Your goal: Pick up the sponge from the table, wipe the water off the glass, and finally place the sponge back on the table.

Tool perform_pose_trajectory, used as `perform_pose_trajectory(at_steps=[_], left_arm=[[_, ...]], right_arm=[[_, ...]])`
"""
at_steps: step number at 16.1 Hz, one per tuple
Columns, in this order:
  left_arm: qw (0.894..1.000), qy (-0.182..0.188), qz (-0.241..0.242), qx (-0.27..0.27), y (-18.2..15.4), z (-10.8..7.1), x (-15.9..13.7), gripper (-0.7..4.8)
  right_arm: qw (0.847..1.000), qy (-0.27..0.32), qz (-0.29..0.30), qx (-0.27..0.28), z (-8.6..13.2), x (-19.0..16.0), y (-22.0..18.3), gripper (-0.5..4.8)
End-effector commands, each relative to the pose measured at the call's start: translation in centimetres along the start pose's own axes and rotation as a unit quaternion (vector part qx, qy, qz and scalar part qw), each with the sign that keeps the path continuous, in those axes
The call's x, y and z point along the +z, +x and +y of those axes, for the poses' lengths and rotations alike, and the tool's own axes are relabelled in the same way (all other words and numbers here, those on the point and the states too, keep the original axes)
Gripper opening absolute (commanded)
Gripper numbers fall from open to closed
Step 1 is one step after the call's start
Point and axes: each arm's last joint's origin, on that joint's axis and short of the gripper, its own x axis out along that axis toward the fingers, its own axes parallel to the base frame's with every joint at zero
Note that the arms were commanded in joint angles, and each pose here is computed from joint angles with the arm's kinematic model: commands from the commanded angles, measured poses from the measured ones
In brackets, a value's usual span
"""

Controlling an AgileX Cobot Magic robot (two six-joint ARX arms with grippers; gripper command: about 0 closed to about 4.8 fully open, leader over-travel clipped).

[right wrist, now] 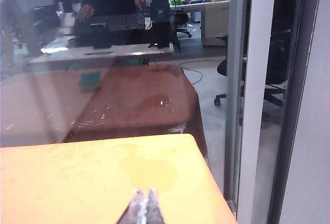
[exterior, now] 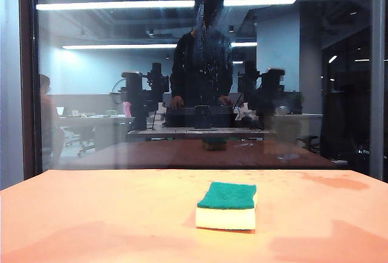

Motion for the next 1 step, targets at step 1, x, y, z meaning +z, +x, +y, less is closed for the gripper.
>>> perform_pose_trajectory(at_steps=[1], left_arm=[[1.0,0.001,-0.006,0.002,0.0,0.03,0.16,-0.06]], right_arm=[[1.0,-0.001,-0.01,0.0,0.02,0.3,-0.03,-0.04]])
